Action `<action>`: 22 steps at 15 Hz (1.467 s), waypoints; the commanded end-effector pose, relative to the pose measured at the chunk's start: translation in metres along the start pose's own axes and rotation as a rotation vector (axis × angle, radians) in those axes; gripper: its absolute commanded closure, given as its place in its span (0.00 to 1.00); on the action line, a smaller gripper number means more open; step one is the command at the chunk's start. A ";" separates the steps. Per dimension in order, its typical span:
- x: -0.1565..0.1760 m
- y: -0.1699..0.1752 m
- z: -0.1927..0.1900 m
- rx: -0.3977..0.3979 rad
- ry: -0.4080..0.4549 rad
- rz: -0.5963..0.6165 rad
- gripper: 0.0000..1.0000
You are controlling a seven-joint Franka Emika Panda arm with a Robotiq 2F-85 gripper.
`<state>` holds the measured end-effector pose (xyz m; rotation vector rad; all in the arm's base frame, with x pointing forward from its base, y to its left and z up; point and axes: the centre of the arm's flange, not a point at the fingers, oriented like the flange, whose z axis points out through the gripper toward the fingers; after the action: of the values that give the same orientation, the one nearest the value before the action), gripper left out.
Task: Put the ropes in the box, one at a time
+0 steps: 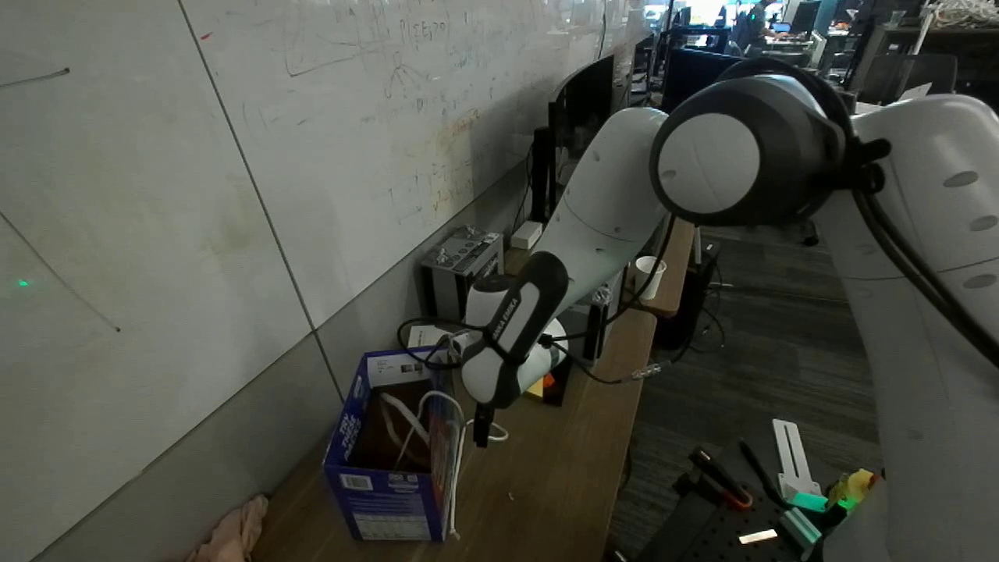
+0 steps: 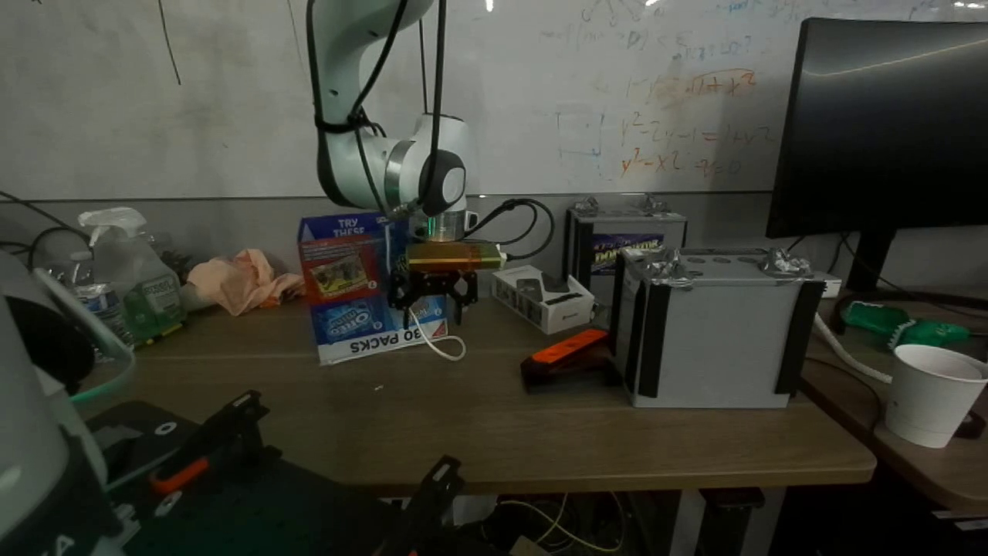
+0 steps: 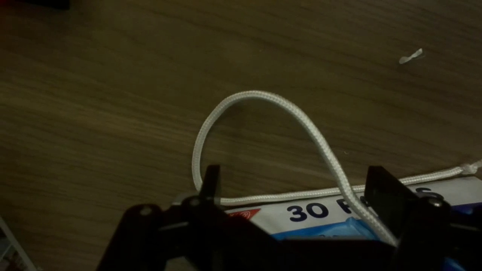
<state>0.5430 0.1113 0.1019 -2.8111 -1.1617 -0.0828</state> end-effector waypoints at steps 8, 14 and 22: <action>0.009 0.006 0.002 0.000 -0.045 0.038 0.85; 0.009 0.001 -0.010 0.017 -0.077 0.082 0.99; 0.009 -0.039 -0.106 -0.012 -0.050 0.215 0.99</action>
<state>0.5434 0.1255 0.1415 -2.8890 -0.9643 0.0407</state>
